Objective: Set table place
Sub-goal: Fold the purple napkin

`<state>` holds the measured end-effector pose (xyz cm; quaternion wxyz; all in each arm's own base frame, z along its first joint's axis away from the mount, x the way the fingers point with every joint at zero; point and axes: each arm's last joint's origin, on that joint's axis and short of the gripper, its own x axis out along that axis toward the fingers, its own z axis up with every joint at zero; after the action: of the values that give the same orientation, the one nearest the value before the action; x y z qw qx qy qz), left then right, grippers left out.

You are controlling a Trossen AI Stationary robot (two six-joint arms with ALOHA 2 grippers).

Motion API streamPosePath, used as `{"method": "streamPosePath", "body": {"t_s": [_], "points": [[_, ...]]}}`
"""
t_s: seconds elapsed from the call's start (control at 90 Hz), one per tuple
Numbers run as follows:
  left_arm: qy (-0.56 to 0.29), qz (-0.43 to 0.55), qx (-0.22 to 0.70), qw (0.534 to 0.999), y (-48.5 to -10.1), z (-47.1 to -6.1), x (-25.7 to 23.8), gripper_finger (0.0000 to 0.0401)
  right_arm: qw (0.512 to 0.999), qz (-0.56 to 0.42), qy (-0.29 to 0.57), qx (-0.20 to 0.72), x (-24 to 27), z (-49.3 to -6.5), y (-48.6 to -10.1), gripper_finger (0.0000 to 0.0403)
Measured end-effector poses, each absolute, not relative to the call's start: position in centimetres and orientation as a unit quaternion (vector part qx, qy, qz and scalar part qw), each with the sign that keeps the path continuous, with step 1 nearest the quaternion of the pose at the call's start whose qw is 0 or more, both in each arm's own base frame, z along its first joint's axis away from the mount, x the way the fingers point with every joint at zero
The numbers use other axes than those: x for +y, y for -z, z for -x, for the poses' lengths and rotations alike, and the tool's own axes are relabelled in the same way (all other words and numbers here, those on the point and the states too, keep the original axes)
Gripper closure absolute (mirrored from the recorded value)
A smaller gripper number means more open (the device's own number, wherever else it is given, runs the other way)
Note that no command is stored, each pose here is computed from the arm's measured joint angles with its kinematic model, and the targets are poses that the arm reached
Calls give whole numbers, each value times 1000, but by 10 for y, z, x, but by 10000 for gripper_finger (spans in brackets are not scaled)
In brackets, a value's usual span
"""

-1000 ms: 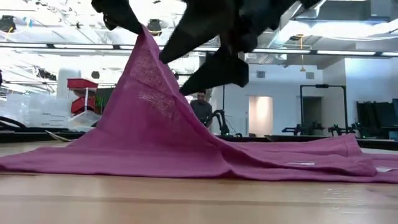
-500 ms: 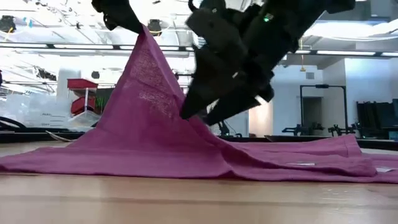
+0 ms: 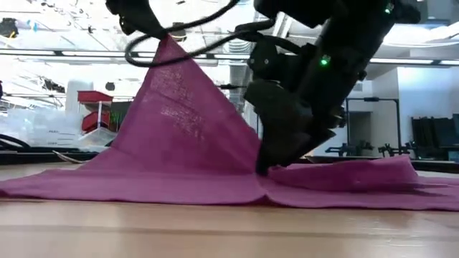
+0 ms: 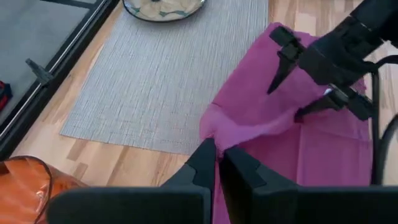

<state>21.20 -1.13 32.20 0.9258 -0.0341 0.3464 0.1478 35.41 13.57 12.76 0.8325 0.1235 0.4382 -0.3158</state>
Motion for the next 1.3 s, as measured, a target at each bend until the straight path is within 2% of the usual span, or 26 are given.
{"method": "streamPosePath", "body": {"t_s": [0.056, 0.144, 0.2, 0.433, 0.678, 0.911, 1.089, 1.3], "points": [[-148, 34, 346, 926, -322, -212, -11, 401, 827, -121, 320, 446, 137, -351, -127, 248], [-148, 34, 347, 926, -322, -212, -11, 401, 827, -111, 312, 455, 142, -345, -133, 359], [-147, 32, 347, 926, -322, -212, -11, 401, 831, -107, 297, 458, 145, -341, -144, 385], [-147, 29, 349, 925, -322, -212, -11, 401, 840, -109, 262, 463, 134, -305, -221, 402], [-144, 29, 333, 931, -324, -214, -11, 401, 841, -145, 237, 465, 87, -272, -284, 402], [-146, 39, 323, 934, -326, -215, -12, 401, 846, -165, 228, 453, 44, -257, -312, 403], [-144, 46, 298, 942, -330, -218, -12, 401, 850, -172, 210, 452, 31, -253, -320, 403], [-159, 15, 270, 949, -361, -214, -10, 401, 860, -185, 178, 441, 30, -241, -332, 403]]}}
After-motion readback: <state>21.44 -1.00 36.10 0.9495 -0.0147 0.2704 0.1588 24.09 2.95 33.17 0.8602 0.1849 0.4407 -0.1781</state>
